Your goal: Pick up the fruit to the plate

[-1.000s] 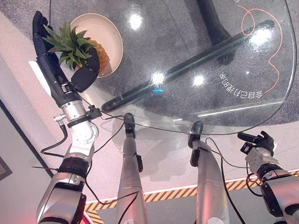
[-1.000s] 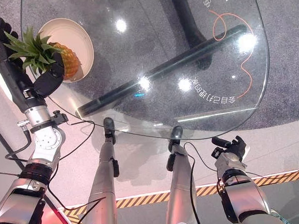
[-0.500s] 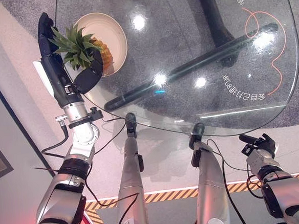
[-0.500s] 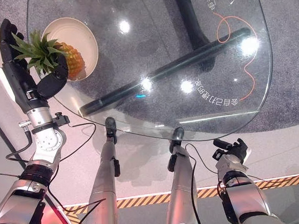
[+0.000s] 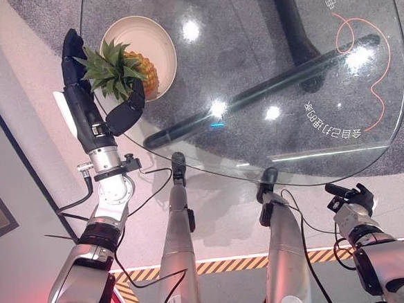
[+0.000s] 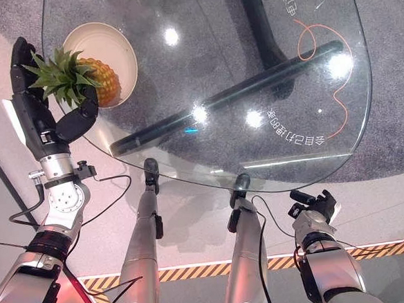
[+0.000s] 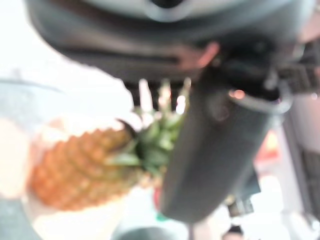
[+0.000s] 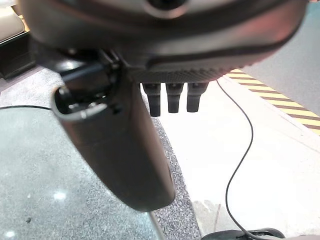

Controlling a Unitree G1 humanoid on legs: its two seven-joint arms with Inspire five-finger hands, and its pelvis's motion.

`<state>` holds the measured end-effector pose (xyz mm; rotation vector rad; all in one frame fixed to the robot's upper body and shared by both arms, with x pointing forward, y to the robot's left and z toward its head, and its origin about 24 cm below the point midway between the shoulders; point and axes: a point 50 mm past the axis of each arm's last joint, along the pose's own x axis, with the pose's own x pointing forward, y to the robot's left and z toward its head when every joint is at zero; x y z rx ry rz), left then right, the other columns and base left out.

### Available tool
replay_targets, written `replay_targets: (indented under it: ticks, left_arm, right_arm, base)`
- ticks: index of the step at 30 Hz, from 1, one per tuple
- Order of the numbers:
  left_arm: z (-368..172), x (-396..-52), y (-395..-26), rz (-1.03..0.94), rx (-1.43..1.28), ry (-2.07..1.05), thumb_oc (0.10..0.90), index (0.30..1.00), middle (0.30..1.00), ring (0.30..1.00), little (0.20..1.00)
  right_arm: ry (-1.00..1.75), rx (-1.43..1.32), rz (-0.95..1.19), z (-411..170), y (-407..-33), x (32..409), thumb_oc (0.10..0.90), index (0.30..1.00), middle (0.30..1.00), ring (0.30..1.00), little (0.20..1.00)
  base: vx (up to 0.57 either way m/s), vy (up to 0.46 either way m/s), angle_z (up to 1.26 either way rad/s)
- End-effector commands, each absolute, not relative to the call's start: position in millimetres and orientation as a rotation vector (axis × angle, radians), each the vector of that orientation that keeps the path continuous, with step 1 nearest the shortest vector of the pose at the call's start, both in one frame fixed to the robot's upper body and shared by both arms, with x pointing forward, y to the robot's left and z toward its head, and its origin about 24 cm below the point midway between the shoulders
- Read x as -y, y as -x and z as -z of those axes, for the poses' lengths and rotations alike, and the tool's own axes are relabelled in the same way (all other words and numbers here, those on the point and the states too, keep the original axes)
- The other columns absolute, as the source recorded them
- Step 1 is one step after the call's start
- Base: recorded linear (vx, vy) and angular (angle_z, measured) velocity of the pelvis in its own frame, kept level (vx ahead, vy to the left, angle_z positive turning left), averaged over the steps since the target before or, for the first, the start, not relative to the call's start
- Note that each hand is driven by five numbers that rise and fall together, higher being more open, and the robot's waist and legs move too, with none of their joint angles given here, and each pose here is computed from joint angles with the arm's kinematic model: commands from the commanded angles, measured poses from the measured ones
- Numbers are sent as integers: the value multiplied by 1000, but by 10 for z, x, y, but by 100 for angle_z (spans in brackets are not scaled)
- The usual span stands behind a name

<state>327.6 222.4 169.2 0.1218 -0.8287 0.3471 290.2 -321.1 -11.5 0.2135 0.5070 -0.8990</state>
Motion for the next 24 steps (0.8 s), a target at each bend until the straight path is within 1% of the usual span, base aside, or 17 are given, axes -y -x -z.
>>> replay_targets:
  ticks: [1,14,24]
  left_arm:
    - [-2124,-2151,-3197,-298,1060,-36,800,900,900,900,900]
    - [-2126,-2123,-3144,-254,1073,-58,800,900,900,900,900]
    - [-2256,-2076,-3087,-230,1133,-26,800,900,900,900,900]
  right_arm:
    - [-175,-411,976,-74,-2856,3486,800,900,900,900,900]
    - [-164,-417,992,-62,-2788,3561,800,900,900,900,900]
    - [-166,-421,993,-32,-2768,3552,800,900,900,900,900]
  base:
    - [0,0,0]
    - [0,0,0]
    - [0,0,0]
